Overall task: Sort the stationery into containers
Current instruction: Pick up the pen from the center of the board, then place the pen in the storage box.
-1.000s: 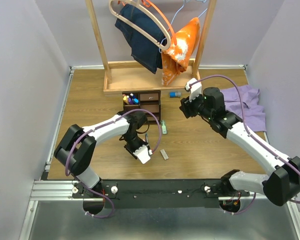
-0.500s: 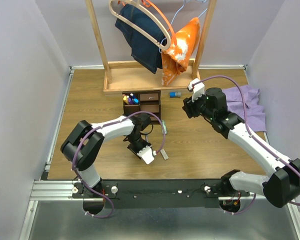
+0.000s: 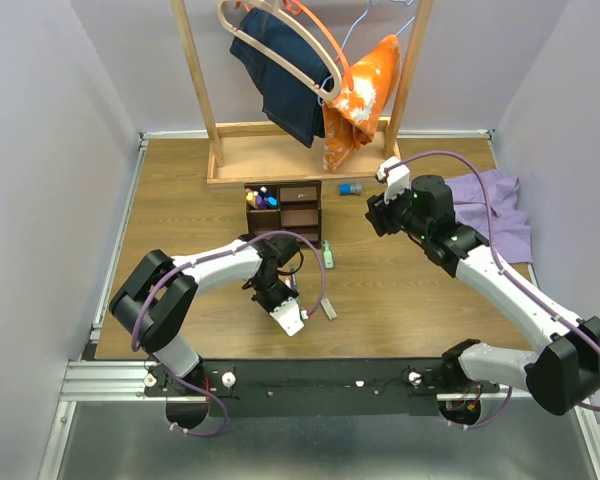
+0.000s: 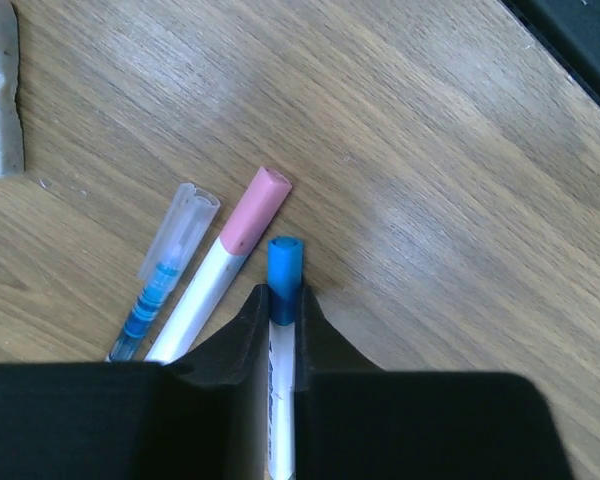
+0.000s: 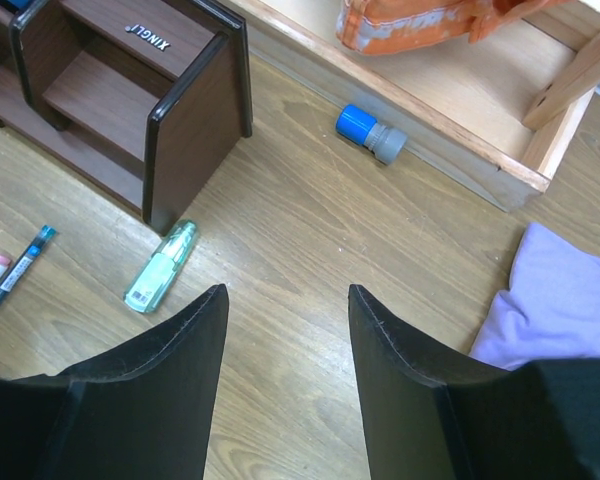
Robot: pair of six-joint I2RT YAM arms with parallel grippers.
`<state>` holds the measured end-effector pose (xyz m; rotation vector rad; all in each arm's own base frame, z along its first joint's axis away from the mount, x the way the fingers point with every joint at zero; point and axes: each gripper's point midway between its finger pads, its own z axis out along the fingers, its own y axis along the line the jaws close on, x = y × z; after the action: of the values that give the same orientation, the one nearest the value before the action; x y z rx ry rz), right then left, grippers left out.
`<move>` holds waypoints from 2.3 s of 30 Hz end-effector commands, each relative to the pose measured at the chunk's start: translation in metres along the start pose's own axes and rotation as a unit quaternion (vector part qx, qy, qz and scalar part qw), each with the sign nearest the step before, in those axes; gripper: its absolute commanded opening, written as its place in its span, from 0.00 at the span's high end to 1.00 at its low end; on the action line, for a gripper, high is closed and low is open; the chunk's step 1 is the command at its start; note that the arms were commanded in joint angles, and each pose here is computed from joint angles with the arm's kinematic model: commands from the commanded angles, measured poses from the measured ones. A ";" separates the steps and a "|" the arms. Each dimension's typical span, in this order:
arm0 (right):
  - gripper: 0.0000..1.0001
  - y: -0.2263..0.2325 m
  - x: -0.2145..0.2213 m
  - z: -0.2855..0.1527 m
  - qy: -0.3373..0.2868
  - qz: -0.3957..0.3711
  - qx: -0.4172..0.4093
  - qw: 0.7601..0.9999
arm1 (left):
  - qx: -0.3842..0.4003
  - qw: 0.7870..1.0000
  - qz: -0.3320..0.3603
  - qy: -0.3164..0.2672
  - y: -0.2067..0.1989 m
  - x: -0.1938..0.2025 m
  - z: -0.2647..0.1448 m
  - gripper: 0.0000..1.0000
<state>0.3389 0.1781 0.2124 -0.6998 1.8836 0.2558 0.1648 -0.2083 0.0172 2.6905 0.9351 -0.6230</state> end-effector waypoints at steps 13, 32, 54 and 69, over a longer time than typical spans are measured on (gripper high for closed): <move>0.42 -0.003 -0.007 0.028 0.009 0.005 -0.013 1.000 | -0.151 0.978 -0.126 -0.067 0.062 -0.061 -0.166 0.97; 0.42 -0.012 -0.030 0.062 0.010 0.016 -0.013 1.000 | -0.449 0.690 -0.255 -0.507 0.201 -0.009 -0.361 1.00; 0.45 -0.020 -0.024 0.106 0.091 0.012 -0.016 0.996 | -0.439 0.668 -0.288 -0.527 0.194 0.076 -0.307 1.00; 0.45 -0.012 -0.014 0.118 0.116 0.010 -0.035 0.993 | -0.429 0.662 -0.316 -0.528 0.177 0.102 -0.258 1.00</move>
<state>0.4416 0.2276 0.1838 -0.7603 2.0847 0.2579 0.4471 -0.2042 0.2118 0.6976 1.3807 -1.2947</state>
